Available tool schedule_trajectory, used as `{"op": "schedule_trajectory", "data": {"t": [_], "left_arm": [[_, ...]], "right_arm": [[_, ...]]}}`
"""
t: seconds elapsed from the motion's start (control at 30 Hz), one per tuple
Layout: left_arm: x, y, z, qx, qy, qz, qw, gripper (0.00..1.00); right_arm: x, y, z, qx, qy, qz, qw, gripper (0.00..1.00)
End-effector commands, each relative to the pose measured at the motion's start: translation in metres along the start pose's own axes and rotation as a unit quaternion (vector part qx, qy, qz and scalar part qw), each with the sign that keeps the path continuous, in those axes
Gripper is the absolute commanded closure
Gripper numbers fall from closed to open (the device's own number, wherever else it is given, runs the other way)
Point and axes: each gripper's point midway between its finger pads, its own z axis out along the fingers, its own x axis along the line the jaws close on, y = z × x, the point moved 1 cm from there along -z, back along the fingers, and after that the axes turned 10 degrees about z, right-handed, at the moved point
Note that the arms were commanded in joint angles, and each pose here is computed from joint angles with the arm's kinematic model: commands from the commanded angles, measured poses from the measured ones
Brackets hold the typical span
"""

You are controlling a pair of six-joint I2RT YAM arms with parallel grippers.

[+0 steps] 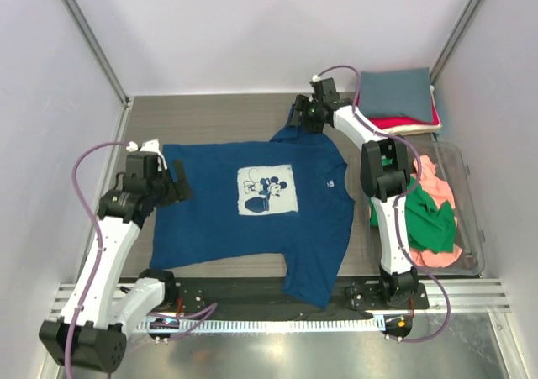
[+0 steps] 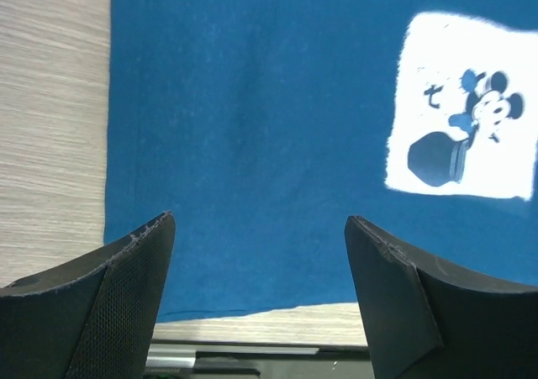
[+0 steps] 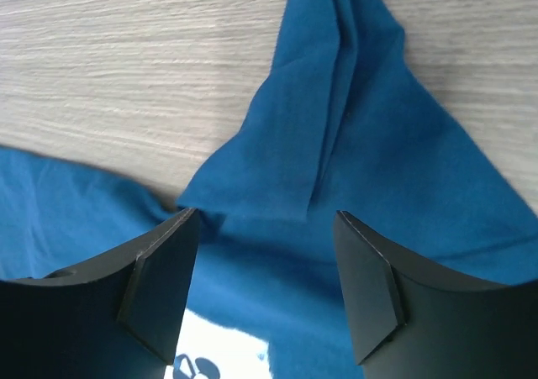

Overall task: Fold and stack the t-shirts
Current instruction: Flatten the tshirt out

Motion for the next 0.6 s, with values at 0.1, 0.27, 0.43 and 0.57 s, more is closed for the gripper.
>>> {"op": "schedule_trajectory", "data": {"t": [0.1, 0.27, 0.43, 0.57], "left_arm": [[0.005, 0.006, -0.019, -0.086, 0.002, -0.012, 0.996, 0.16], [0.004, 0.007, -0.024, -0.106, -0.005, -0.015, 0.994, 0.16], [0.003, 0.007, -0.022, -0.099, -0.007, -0.013, 0.995, 0.16], [0.003, 0.006, -0.023, -0.100, -0.005, -0.013, 0.995, 0.16]], "right_arm": [[0.020, 0.014, 0.011, -0.024, 0.020, -0.004, 1.000, 0.31], [0.022, 0.004, 0.026, -0.015, 0.017, -0.004, 1.000, 0.34], [0.027, -0.004, 0.036, -0.009, 0.020, -0.004, 1.000, 0.37], [0.027, -0.001, 0.039, -0.013, 0.020, -0.002, 1.000, 0.56]]}}
